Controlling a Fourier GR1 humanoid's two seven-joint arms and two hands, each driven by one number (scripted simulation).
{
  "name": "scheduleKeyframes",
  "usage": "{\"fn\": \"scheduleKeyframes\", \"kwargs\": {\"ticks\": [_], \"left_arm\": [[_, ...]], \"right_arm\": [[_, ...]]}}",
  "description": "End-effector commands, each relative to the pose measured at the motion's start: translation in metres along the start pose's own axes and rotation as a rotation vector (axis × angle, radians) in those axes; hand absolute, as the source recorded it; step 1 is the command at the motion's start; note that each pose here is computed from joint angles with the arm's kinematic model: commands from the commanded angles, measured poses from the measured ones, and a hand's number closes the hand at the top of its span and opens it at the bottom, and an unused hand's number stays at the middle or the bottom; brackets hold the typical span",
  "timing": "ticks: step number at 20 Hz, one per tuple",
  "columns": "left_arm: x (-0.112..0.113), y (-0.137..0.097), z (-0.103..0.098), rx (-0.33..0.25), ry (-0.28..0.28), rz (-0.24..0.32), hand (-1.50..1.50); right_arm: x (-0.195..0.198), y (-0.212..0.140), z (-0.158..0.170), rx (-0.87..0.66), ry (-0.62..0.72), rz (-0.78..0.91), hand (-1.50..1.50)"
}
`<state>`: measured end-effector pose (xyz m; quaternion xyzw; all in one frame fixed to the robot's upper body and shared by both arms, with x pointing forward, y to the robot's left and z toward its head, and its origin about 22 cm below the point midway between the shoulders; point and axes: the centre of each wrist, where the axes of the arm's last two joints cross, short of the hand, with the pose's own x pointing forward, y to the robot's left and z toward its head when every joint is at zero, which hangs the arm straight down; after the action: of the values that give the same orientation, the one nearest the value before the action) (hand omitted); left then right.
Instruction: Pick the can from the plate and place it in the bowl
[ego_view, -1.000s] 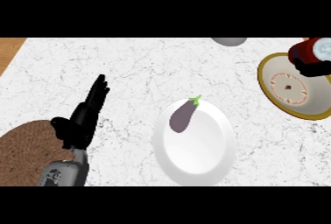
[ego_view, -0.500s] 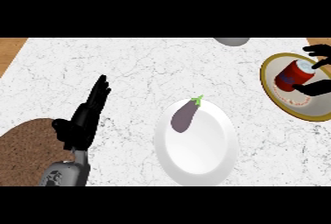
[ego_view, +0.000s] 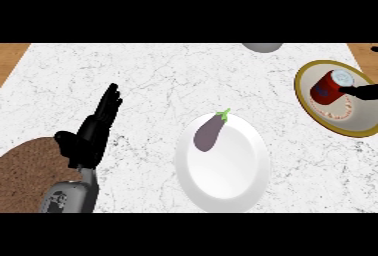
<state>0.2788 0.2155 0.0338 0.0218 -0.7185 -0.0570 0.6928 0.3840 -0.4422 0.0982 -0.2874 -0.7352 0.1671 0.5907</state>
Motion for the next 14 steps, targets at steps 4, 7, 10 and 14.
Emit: {"fn": "scheduleKeyframes", "kwargs": {"ticks": [4,7,10,14], "left_arm": [[-0.009,0.005,0.0,0.0,0.003,0.002,0.0],[0.003,-0.011,-0.003,0.001,0.006,-0.005,0.0],[-0.008,0.013,-0.01,0.019,-0.002,0.004,0.0],[0.008,0.014,0.002,0.002,-0.005,-0.011,0.0]], "right_arm": [[-0.001,-0.046,0.003,-0.076,0.033,-0.172,-1.5],[-0.012,-0.056,0.015,-0.092,0.053,-0.239,-1.5],[-0.023,-0.083,0.033,-0.065,0.075,-0.325,-1.5],[-0.036,-0.103,0.055,-0.021,0.05,-0.35,-1.5]]}}
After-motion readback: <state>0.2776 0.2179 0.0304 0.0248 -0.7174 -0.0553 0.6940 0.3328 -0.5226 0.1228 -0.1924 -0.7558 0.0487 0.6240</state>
